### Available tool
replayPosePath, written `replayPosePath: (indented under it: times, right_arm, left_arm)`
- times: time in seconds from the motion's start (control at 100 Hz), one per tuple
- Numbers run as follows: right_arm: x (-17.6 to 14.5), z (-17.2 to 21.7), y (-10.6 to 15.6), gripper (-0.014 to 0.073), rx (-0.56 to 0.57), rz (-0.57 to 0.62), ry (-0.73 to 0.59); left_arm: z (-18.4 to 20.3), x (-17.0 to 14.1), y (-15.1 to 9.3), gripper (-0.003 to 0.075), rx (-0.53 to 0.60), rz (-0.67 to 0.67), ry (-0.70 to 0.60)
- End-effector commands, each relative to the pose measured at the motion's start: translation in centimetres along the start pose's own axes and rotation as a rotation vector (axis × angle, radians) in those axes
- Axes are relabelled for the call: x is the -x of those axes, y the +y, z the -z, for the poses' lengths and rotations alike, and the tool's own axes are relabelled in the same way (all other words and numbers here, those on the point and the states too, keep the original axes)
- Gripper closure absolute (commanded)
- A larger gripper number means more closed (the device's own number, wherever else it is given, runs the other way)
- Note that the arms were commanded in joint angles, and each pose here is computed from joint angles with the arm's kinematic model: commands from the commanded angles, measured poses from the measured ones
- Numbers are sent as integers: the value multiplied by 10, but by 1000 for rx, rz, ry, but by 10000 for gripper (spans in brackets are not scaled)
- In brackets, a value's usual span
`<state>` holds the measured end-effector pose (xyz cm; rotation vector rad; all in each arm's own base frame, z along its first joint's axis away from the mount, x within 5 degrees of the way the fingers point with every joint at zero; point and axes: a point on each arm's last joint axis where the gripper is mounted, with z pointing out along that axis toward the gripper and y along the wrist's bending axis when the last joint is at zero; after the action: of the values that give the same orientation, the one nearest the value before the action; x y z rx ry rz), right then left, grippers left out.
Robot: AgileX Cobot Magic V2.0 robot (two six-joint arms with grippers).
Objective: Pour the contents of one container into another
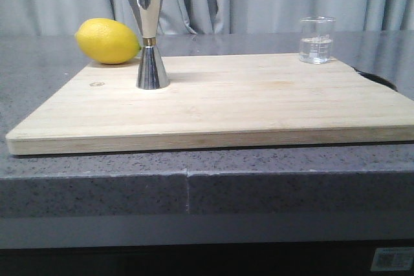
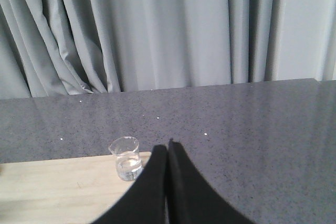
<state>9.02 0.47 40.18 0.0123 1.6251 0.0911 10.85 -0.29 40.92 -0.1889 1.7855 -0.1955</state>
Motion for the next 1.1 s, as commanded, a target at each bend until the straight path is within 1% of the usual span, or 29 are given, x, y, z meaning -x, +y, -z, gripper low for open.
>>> replayPosePath:
  times: [0.0,0.1,0.17,0.34,0.54,0.85,1.03,1.09]
  right_arm:
    - [34,-10,1,659,-4,4,-51]
    - [49,-24,1,659,1,5,-30]
    - [55,-34,1,659,0,4,-15]
    - [52,-57,-1,659,-4,0,33]
    - [45,-72,-2,659,-7,-3,77]
    - [40,-90,-4,659,-13,-7,98]
    - [34,-103,-6,659,-17,-9,127]
    - [31,-108,-6,656,-18,-8,142]
  left_arm:
    - [-5,27,-8,739,-26,5,-63]
    - [-14,35,-9,739,-24,6,-53]
    - [-22,34,-9,739,-19,6,-33]
    - [-42,30,-8,739,-5,7,25]
    - [-65,25,-6,739,9,9,79]
    - [-92,24,-5,738,8,14,63]
    - [-101,24,-6,734,-7,-51,53]
    - [-103,24,-7,715,-23,-60,40]
